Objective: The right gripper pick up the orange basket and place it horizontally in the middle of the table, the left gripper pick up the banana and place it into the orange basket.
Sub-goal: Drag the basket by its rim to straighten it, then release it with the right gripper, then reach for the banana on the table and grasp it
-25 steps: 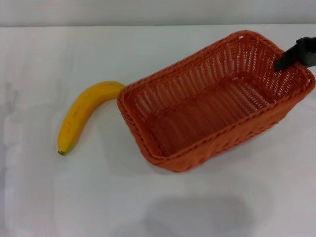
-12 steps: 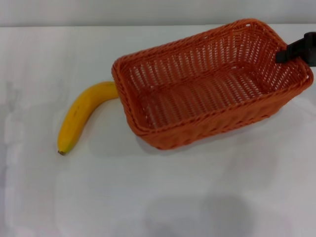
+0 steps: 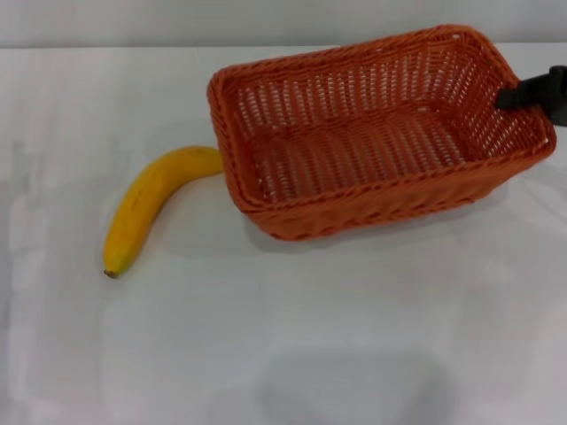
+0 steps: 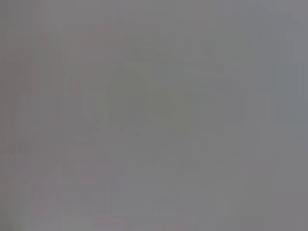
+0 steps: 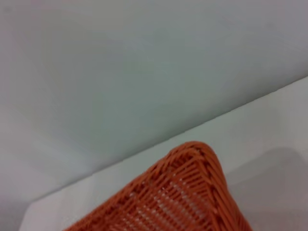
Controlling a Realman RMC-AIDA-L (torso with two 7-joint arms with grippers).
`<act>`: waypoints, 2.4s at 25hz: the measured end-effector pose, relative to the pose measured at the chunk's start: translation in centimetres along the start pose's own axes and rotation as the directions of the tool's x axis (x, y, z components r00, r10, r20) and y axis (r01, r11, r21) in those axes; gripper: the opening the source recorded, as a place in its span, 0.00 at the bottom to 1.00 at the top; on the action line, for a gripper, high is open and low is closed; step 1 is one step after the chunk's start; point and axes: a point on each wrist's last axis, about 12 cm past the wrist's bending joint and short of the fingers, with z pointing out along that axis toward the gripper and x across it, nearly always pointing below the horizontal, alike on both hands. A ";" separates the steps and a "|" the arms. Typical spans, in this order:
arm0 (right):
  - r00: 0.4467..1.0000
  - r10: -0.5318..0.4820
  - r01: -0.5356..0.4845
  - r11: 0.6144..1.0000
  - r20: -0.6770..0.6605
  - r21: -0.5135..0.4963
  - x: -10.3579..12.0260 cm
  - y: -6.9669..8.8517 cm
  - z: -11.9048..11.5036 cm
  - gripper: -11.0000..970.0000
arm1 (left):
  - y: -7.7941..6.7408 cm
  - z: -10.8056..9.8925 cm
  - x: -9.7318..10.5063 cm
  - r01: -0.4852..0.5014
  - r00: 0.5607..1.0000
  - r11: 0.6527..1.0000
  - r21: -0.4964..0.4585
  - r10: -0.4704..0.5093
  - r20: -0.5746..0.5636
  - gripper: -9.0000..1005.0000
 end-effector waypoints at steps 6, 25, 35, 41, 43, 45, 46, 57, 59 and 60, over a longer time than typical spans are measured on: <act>0.999 0.035 -0.032 0.997 0.040 -0.063 1.5 -1.5 0.9 0.23 | 0.3 0.4 -0.4 0.030 1.000 0.999 0.015 -0.031 0.003 0.87; 0.977 0.178 -0.156 0.971 0.117 -0.179 5.5 -5.6 1.0 0.25 | 0.6 1.3 -0.9 0.067 0.998 0.997 0.033 -0.067 -0.013 0.87; 0.966 0.225 -0.193 0.955 0.125 -0.227 6.5 -6.2 0.5 0.39 | 0.7 1.5 -1.0 0.069 0.997 0.997 0.029 -0.069 -0.020 0.87; 0.955 0.252 -0.209 0.946 0.156 -0.248 6.8 -6.9 -0.9 0.40 | 0.9 1.8 -1.2 0.063 0.998 0.998 0.026 -0.062 -0.023 0.87; 0.952 0.258 -0.213 0.945 0.166 -0.247 6.8 -7.1 -1.1 0.41 | 0.9 1.9 -1.2 0.063 0.998 0.998 0.027 -0.063 -0.023 0.87; 0.942 0.269 -0.217 0.944 0.199 -0.249 6.6 -7.4 -1.6 0.42 | 0.8 2.0 -1.2 0.063 0.998 0.998 0.030 -0.063 -0.022 0.87; 0.934 0.276 -0.218 0.943 0.228 -0.251 6.5 -7.7 -2.1 0.42 | 0.8 2.0 -1.2 0.063 0.998 0.998 0.031 -0.063 -0.022 0.87; 0.760 0.237 -0.058 0.952 0.606 -0.300 7.5 -9.7 -3.6 0.47 | 0.9 1.5 -1.1 0.051 0.999 0.999 0.017 -0.050 -0.016 0.87; 0.753 0.147 0.012 0.972 0.641 -0.236 7.4 -9.7 -3.2 0.48 | 0.9 1.5 -1.0 0.051 0.999 0.999 0.021 -0.050 -0.022 0.87; 0.750 0.101 0.048 0.978 0.653 -0.205 7.4 -9.6 -3.1 0.48 | 0.8 1.5 -0.9 0.052 0.998 0.998 0.023 -0.052 -0.026 0.87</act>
